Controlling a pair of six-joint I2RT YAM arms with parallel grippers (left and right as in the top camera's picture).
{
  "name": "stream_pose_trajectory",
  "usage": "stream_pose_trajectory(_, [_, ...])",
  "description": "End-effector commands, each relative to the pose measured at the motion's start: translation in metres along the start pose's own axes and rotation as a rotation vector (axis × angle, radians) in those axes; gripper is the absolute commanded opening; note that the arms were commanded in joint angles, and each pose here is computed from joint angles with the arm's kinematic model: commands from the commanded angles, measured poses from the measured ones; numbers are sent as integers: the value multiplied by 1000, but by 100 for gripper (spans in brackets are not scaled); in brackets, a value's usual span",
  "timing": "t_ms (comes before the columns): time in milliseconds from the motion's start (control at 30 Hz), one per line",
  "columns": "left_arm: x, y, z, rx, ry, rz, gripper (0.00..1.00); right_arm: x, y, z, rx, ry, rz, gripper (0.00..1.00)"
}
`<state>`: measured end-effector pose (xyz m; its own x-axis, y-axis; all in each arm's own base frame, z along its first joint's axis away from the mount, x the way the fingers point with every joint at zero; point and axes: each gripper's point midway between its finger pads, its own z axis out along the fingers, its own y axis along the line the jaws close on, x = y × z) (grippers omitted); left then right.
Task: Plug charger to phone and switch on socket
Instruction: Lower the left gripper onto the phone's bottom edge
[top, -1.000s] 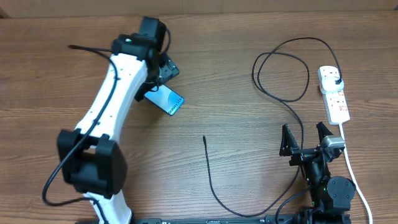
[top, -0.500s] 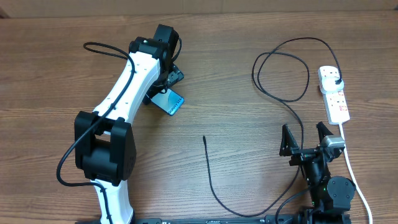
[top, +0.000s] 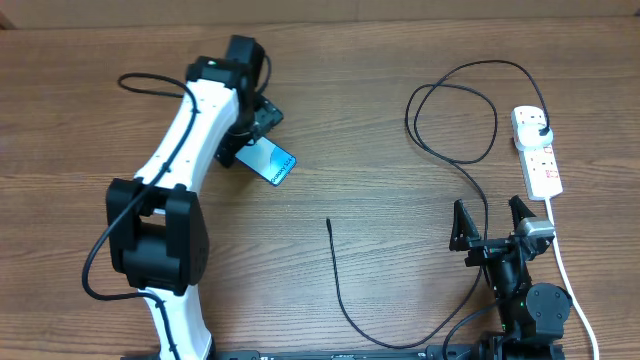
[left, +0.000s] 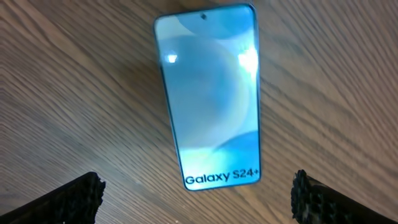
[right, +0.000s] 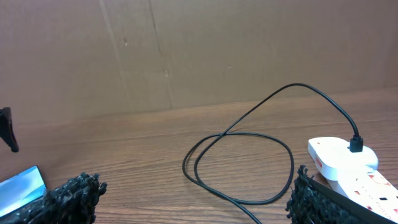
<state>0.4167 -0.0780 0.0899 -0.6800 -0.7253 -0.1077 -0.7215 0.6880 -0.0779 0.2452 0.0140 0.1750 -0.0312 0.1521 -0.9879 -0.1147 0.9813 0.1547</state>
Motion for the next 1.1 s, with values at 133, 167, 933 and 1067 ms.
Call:
stream_pose_trajectory(133, [-7,-2,-1,33,27,-47,100,2,0,0,0,-4,-1,100])
stream_pose_trajectory(167, [-6,-2,0,32,28,-49,100,2,0,0,0,-4,-1,100])
stream_pose_trajectory(933, [-1,-5,64,-47,56,-31,100,2,0,0,0,-4,-1,100])
stream_pose_trajectory(1067, [-1,-5,66,-41,52,-32,100,2,0,0,0,-4,-1,100])
